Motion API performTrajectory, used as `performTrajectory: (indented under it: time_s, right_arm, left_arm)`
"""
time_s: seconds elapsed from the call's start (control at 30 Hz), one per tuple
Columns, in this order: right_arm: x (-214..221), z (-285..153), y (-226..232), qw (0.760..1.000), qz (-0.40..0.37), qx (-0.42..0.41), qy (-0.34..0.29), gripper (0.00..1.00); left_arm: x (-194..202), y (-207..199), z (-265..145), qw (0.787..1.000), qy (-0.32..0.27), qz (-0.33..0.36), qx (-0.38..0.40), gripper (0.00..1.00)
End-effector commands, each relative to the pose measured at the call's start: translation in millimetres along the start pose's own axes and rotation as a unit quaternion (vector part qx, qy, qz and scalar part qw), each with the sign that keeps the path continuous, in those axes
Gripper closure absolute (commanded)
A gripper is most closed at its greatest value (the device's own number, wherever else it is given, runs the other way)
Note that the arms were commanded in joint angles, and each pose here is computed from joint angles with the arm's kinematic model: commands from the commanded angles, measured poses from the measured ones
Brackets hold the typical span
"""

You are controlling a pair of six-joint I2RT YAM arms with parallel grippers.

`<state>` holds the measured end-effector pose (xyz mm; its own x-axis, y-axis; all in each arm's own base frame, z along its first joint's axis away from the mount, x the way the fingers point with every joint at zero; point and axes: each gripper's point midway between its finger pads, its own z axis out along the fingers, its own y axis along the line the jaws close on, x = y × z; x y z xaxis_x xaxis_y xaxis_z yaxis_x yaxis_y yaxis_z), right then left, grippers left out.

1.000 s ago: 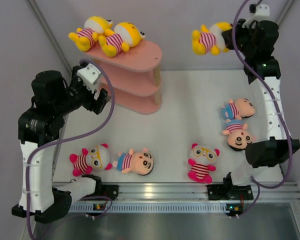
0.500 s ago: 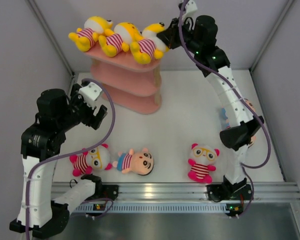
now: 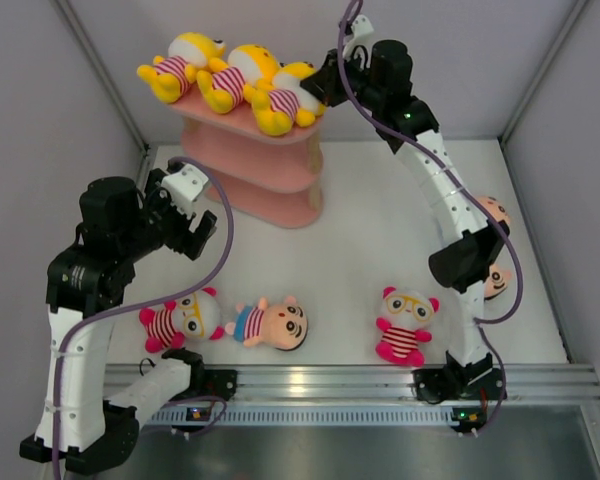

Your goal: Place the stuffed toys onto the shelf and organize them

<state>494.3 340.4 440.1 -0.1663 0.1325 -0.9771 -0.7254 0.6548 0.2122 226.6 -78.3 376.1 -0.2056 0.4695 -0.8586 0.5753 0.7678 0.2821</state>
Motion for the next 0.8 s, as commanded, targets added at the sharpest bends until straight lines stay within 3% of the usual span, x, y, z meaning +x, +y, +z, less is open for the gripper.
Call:
performTrajectory:
  time_s: [0.0, 0.03, 0.07, 0.1, 0.27, 0.57, 0.67, 0.77]
  right_arm:
    - [-2, 8, 14, 1.000, -0.009, -0.029, -0.008, 0.89]
    - [-2, 7, 14, 1.000, -0.010, -0.029, -0.007, 0.77]
    - [-1, 6, 13, 1.000, -0.011, -0.027, -0.005, 0.55]
    - [-8, 1, 15, 0.999, -0.014, -0.027, -0.012, 0.46]
    - [-34, -20, 14, 0.999, -0.035, -0.007, -0.039, 0.22]
    - [-102, -77, 17, 0.991, -0.079, 0.032, -0.104, 0.01]
    - [-118, -100, 19, 0.988, -0.085, 0.044, -0.122, 0.01]
    - [-119, -125, 29, 0.989, -0.080, 0.044, -0.120, 0.01]
  left_arm:
    - [-6, 1, 1, 1.000, -0.011, 0.006, 0.002, 0.17]
    - [-6, 1, 1, 1.000, -0.012, 0.007, 0.001, 0.17]
    - [-5, 1, 1, 1.000, -0.010, 0.007, 0.000, 0.17]
    - [-5, 1, 1, 1.000, -0.009, 0.008, 0.000, 0.17]
    - [2, 1, 4, 1.000, 0.000, 0.009, -0.002, 0.17]
    - [22, -1, 10, 1.000, 0.027, 0.007, -0.002, 0.16]
    - [46, 4, 17, 0.997, 0.067, 0.009, -0.021, 0.14]
    - [95, 9, 27, 0.988, 0.150, 0.009, -0.044, 0.13]
